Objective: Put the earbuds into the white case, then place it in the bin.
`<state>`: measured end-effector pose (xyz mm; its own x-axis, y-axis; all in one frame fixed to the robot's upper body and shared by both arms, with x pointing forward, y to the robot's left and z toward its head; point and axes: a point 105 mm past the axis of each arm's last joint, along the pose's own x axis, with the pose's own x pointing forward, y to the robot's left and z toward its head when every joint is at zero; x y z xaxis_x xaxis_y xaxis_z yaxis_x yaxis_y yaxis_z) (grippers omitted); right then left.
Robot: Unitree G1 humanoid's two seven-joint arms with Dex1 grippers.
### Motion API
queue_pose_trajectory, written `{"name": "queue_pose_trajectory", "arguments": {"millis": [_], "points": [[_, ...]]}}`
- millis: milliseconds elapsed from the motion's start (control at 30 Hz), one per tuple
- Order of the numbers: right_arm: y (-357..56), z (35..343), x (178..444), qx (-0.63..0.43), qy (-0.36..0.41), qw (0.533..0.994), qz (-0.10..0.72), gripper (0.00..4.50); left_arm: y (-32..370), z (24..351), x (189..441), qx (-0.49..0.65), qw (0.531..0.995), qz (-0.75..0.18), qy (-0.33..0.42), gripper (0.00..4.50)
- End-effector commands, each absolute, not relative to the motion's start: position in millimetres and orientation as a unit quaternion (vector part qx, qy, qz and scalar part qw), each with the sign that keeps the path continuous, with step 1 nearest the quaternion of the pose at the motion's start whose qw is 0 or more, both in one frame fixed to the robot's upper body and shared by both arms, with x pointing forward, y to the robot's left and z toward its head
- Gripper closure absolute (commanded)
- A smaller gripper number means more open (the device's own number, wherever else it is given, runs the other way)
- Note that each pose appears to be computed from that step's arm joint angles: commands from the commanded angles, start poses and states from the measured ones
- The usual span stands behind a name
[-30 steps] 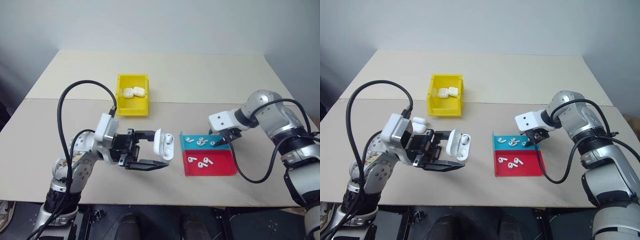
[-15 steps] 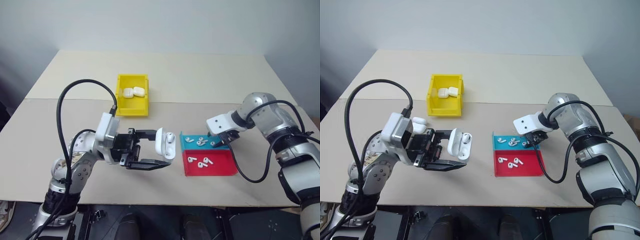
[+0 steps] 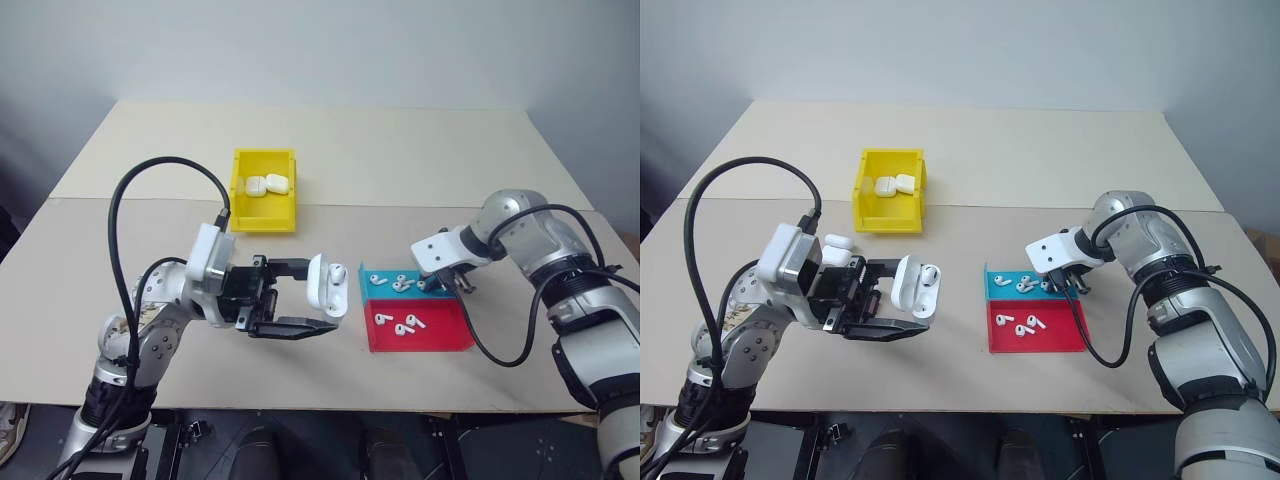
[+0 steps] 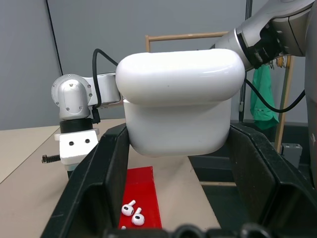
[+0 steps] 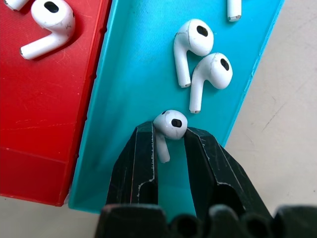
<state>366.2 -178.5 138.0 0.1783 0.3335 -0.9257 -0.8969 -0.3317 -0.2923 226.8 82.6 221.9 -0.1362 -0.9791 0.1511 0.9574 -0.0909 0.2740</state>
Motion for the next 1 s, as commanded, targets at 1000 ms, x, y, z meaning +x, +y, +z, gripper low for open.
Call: {"name": "queue_pose_trajectory", "arguments": {"millis": [1000], "points": [[-89.0, 287.8, 235.6, 0.001, -0.133, 0.744, 0.654, 3.87, 82.6, 243.3, 261.0, 0.04, 0.653, -0.732, -0.19, 1.77]]}}
